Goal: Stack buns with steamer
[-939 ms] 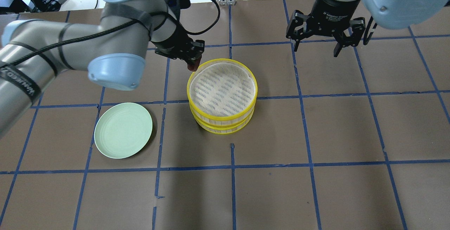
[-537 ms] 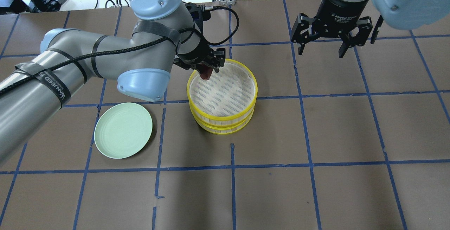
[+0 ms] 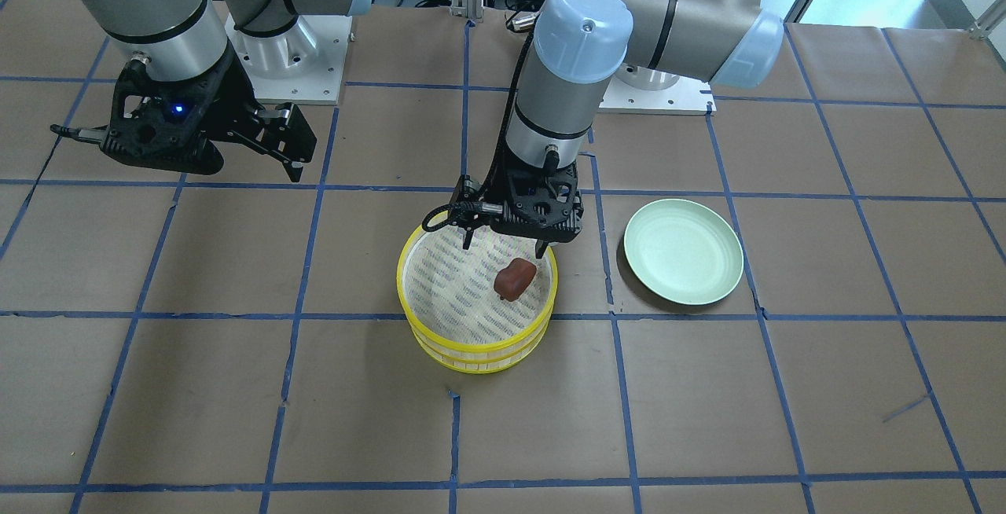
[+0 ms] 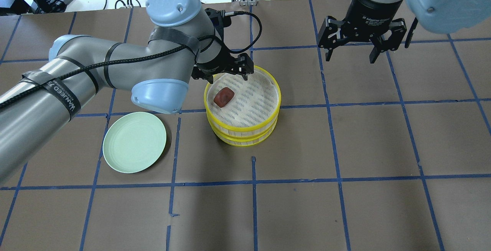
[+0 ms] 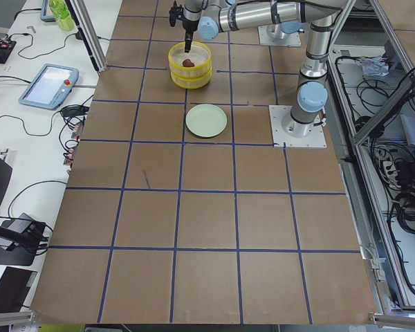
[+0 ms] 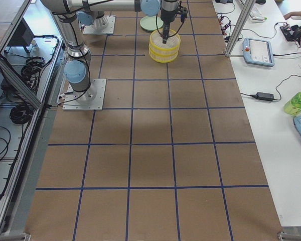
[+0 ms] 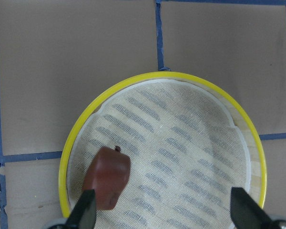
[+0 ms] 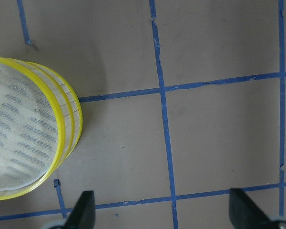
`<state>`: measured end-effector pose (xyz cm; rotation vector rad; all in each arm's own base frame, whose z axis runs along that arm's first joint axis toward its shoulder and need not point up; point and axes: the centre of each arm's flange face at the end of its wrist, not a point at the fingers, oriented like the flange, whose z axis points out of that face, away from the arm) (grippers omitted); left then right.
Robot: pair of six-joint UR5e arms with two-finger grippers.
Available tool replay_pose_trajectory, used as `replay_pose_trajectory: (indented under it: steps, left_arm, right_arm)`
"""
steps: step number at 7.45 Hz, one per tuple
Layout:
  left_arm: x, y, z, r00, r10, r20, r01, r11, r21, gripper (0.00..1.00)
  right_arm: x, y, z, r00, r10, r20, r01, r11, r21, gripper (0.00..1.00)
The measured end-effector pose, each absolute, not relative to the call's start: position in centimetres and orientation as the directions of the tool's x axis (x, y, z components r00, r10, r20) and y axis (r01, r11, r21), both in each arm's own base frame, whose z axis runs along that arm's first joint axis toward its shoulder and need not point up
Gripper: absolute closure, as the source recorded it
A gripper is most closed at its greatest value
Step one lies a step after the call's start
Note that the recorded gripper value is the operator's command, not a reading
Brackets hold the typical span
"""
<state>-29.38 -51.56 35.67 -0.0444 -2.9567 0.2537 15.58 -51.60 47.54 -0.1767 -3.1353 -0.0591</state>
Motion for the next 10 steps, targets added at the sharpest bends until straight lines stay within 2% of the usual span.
replay_pose_trajectory:
  steps: [3, 7, 10]
  left_arm:
    - [-26.2, -52.4, 39.5, -0.985, 0.091, 0.146, 0.056, 0.972, -0.227, 0.00]
    - [-12.4, -51.1, 49.9, -0.996, -0.003, 0.088, -0.010, 0.996, -0.084, 0.00]
    - [-9.6, -49.2, 52.8, -1.000, -0.017, -0.016, -0.017, 1.000, -0.024, 0.00]
  right_arm:
    - [15.7, -51.5, 47.5, -0.994, 0.109, 0.002, 0.109, 0.993, 0.038, 0.00]
    - [16.0, -51.5, 47.5, -0.994, 0.105, -0.002, 0.105, 0.994, 0.038, 0.00]
    - [16.1, -51.4, 47.5, -0.995, 0.102, -0.003, 0.102, 0.994, 0.040, 0.00]
